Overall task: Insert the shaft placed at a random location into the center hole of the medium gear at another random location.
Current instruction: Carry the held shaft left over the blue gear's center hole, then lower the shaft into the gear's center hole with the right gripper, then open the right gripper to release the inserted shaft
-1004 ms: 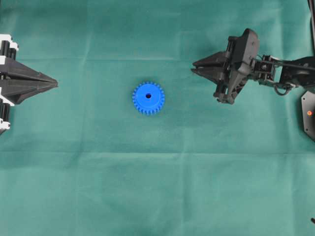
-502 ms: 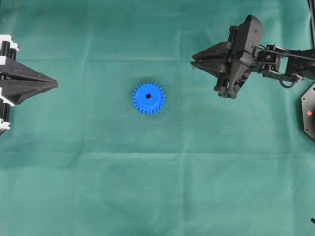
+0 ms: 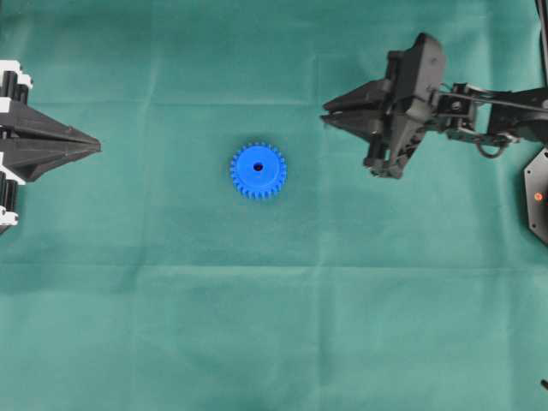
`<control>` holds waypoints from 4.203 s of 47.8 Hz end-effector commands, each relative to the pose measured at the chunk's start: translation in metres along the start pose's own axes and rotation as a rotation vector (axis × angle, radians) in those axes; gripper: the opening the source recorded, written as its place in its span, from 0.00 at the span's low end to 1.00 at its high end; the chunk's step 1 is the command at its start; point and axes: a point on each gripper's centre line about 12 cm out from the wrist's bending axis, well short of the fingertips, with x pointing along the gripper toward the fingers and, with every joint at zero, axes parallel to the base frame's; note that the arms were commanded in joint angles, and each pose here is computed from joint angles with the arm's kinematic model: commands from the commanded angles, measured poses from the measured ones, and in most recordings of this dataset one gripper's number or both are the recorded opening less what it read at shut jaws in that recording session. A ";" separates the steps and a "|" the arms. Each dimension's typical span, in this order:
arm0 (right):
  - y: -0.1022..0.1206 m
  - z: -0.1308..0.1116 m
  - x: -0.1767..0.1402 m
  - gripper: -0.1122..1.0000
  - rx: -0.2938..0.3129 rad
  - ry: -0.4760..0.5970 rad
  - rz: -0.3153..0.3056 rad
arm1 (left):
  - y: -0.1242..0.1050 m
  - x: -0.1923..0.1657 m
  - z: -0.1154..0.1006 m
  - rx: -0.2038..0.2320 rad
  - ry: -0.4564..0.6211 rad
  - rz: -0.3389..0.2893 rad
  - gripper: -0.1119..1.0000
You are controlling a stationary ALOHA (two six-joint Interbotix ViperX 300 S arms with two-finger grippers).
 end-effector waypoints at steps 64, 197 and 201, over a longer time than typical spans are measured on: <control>0.057 0.042 0.069 0.22 -0.040 -0.059 0.124 | 0.000 0.003 0.009 0.002 -0.021 -0.001 0.10; 0.054 0.054 0.058 0.92 -0.008 -0.070 0.111 | 0.000 0.002 0.010 0.000 -0.028 0.000 0.10; 0.054 0.054 0.057 0.92 -0.008 -0.070 0.111 | 0.000 0.002 0.010 0.002 -0.028 -0.001 0.10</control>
